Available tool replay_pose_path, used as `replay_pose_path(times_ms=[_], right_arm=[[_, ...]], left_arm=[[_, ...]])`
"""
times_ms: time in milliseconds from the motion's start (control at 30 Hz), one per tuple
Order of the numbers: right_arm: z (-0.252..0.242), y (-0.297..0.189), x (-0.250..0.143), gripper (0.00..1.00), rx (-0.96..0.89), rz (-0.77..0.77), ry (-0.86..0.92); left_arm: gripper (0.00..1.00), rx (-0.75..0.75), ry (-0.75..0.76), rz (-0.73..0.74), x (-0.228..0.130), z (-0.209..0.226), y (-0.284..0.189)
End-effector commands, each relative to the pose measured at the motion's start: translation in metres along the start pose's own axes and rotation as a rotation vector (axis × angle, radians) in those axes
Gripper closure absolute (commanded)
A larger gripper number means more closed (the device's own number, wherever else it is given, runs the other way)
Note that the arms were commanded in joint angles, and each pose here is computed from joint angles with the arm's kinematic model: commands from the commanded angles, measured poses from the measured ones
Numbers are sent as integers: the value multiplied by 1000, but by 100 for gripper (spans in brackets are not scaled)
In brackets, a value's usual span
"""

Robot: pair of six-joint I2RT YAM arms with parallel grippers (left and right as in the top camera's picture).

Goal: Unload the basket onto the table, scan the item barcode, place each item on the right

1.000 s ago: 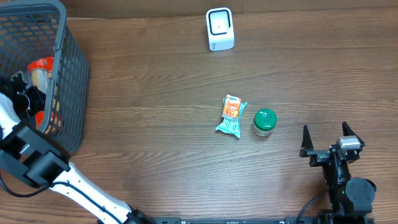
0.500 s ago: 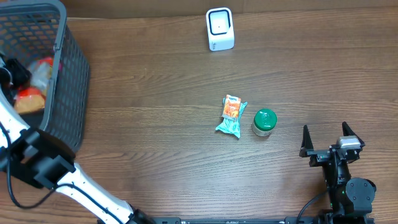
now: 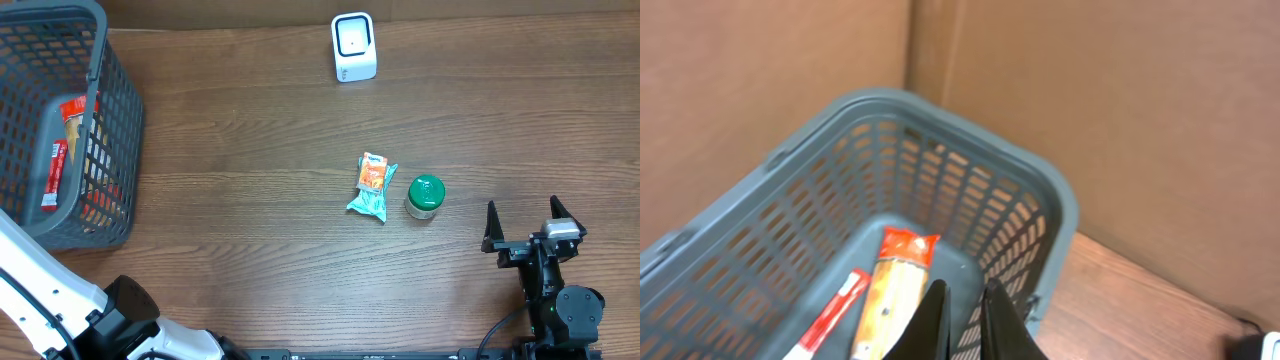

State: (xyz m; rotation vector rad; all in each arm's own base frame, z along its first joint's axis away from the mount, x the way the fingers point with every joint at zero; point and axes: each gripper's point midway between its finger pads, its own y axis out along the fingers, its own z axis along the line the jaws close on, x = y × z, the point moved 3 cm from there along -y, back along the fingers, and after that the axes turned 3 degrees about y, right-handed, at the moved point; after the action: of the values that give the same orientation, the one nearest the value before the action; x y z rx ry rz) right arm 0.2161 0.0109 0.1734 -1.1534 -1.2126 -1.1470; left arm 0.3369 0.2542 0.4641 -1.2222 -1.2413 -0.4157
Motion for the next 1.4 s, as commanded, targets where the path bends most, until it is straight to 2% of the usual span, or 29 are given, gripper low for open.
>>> replay_pose_path(times_ms=[0,33,167,333,433,467,600,633,700,967,1167,1300,1333,1367], right_arm=[[-1,0,-2,0,-2,-2,-4],[-1,0,-2,0,-2,-2,-4],[-1,0,-2,0,-2,-2,-4],[-1,0,-2,0,-2,-2,-4],[-1,0,-2,0,-2,-2,-4],[-1,0,-2,0,-2,-2,-4],[-1,0,-2,0,-2,-2,-4],[-1,0,-2,0,-2,-2,-4],[-1,0,-2,0,-2,-2,-4],[-1,0,-2,0,-2,-2,-4],[-1,0,-2,0,-2,-2,-4],[-1,0,-2,0,-2,-2,-4],[-1,0,-2,0,-2,-2,-4],[-1,0,-2,0,-2,-2,-4]], left_arm=[[73,86,-64,103,-25,23,36],[51,89,-71,134,-33,27,46],[3,106,-61,224,-63,43,86],[0,93,64,335,-103,65,138],[0,117,82,414,-131,83,166],[1,140,80,438,-139,91,172],[41,221,121,548,-175,122,197],[47,237,125,572,-183,127,203],[53,258,137,622,-201,139,212],[50,275,195,800,-267,174,241],[45,259,193,869,-302,186,256],[46,245,198,903,-319,189,263],[62,243,196,914,-324,189,264],[87,241,195,920,-327,189,265]])
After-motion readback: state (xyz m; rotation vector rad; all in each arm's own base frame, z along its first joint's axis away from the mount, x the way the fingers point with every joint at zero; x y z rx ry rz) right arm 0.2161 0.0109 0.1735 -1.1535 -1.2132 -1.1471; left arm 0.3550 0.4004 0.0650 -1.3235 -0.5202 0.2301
